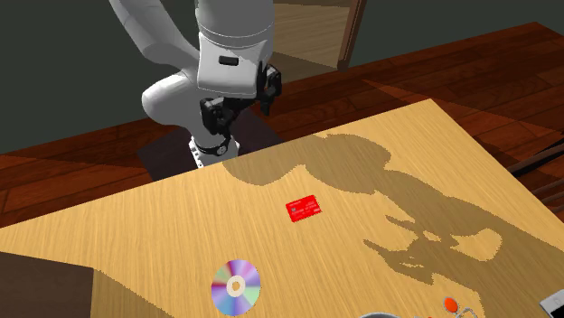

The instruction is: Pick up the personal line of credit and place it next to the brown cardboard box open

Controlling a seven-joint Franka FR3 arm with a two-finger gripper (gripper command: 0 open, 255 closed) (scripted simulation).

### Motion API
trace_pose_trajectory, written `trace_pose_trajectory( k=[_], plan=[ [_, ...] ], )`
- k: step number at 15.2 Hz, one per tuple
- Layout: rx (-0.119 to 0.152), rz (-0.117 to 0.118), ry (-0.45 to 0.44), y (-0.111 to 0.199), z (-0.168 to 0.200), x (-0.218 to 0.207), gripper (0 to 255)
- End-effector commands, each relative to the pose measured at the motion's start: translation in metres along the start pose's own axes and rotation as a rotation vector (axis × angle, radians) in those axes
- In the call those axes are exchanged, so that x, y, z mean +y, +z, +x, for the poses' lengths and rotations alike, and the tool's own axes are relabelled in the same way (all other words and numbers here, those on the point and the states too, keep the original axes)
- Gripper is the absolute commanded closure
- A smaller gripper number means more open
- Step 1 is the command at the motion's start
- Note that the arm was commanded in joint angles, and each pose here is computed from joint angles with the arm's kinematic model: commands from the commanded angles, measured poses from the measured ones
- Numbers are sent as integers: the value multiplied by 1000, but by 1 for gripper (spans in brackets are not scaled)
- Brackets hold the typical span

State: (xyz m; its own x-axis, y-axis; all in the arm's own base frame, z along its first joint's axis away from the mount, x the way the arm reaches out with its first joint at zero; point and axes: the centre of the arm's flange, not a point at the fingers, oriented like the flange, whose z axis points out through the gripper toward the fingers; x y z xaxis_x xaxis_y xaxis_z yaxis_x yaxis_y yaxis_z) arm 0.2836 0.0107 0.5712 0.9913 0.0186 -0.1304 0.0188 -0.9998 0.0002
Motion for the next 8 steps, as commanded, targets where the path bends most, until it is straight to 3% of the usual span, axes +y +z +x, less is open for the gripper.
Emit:
trace_pose_trajectory(
  k=[1, 8],
  plan=[
    [0, 0, 0, 0, 0, 0, 0],
    [210, 93, -398, 79, 23, 32, 0]
  ],
)
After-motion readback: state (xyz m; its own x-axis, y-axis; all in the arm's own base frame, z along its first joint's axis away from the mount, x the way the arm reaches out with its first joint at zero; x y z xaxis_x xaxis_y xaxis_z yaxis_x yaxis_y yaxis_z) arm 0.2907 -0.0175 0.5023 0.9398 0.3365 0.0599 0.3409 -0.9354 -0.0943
